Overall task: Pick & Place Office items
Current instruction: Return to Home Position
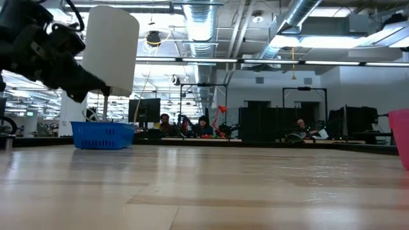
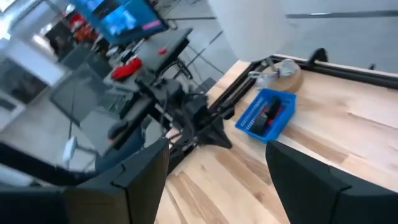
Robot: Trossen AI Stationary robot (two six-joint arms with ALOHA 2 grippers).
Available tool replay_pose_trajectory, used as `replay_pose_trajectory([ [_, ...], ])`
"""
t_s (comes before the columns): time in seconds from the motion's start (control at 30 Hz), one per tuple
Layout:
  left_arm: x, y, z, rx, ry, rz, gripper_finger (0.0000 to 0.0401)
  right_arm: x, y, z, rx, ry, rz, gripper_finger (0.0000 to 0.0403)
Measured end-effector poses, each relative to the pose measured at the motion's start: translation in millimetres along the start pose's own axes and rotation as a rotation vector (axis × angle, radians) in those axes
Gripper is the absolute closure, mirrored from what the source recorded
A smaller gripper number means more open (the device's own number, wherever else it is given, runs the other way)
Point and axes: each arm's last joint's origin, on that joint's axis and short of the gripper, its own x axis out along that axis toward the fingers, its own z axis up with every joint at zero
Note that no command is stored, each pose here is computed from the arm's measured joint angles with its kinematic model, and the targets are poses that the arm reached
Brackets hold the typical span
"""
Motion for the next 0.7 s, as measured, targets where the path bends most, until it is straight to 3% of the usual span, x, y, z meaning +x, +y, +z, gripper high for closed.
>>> replay_pose_trajectory([
  [0.3,9.1,2.2,-10.9,0.001,0.130,0.026,0.0394,61.0,4.8,-19.0,-0.285,0.111,0.081,0.0143],
  [0.5,11.5,4.2,-10.9,-0.124,0.119,0.091,0.0394,109.9,-0.6,-30.8,-0.507,0.237,0.270,0.0143],
  [0.7,11.6,4.0,-10.2,-0.127,0.112,0.088,0.0394,128.2,-10.1,-25.8,-0.634,0.283,0.414,0.0142],
])
